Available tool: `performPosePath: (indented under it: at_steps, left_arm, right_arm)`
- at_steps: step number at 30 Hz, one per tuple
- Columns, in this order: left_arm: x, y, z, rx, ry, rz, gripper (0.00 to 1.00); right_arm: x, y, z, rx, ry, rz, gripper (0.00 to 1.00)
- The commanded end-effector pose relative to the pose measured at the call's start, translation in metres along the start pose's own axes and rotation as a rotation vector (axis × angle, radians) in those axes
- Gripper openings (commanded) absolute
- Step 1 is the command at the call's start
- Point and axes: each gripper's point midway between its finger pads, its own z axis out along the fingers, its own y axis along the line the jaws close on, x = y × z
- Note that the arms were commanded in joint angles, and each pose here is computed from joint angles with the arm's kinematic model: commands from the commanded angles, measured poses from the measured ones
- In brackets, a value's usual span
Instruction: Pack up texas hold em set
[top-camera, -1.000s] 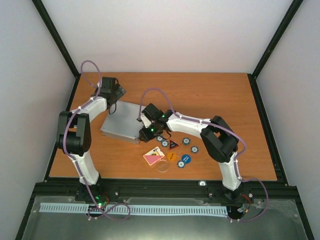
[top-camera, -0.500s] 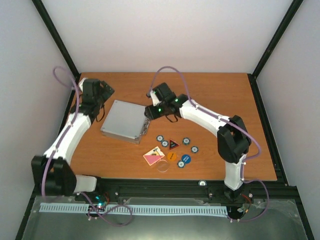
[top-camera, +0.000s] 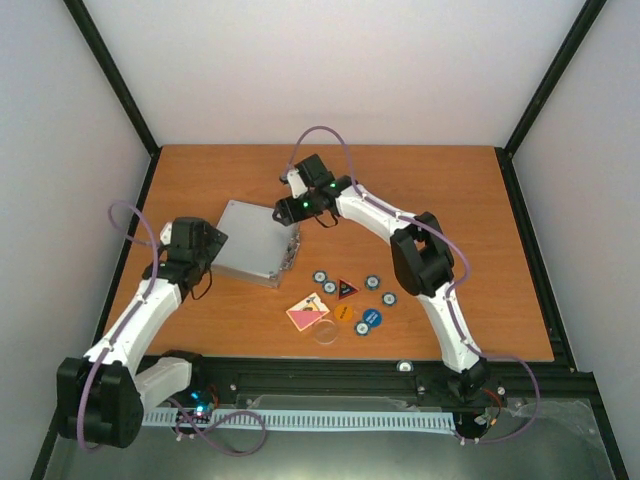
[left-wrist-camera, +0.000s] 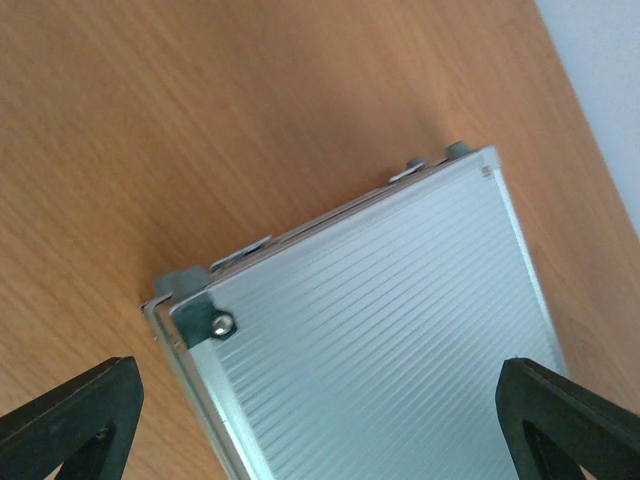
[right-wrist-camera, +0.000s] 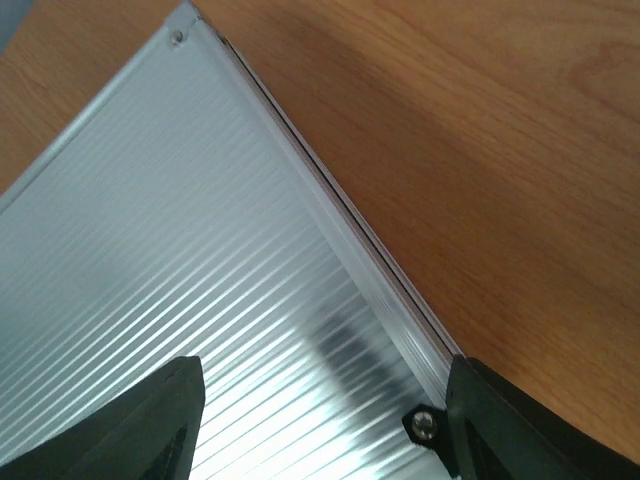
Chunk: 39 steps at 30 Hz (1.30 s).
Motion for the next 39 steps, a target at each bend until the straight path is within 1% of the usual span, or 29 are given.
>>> performPosePath:
  at_steps: [1,5,10,15,19,23,26,30,35,39]
  left_arm:
    - [0.012,0.001,0.01,0.047,0.007,-0.09,1.0]
    - [0.019,0.011,0.022,0.028,0.006,-0.112,1.0]
    - [0.025,0.011,0.031,0.03,0.019,-0.119,1.0]
    - [0.027,0.005,0.035,0.039,0.03,-0.114,1.0]
    - [0.029,0.007,0.038,0.026,0.034,-0.111,1.0]
    - [0.031,0.007,0.045,0.018,0.035,-0.114,1.0]
    - [0.033,0.007,0.052,0.011,0.039,-0.114,1.0]
    - [0.031,0.001,0.06,0.012,0.031,-0.107,1.0]
    - [0.018,-0.01,0.069,-0.008,-0.014,-0.023,1.0]
    - [0.007,-0.031,0.08,0.003,-0.042,0.047,1.0]
  right_arm:
    - [-0.018,0.004,0.0,-0.048,-0.041,-0.02,0.68]
    - [-0.012,0.001,0.007,-0.054,-0.025,-0.017,0.68]
    - [-0.015,-0.019,0.005,0.063,-0.046,-0.022,0.68]
    - [-0.026,-0.032,0.005,0.119,-0.067,-0.027,0.69]
    - [-0.025,-0.029,0.015,0.059,-0.043,-0.021,0.69]
    - [-0.007,-0.024,0.026,-0.012,0.012,0.001,0.68]
    - [0.0,-0.015,0.024,-0.063,0.018,0.012,0.68]
    - [0.008,-0.009,0.015,-0.086,0.02,0.019,0.67]
    - [0.025,0.0,0.001,-0.118,0.032,0.036,0.67]
    - [0.042,0.01,-0.013,-0.16,0.031,0.057,0.67]
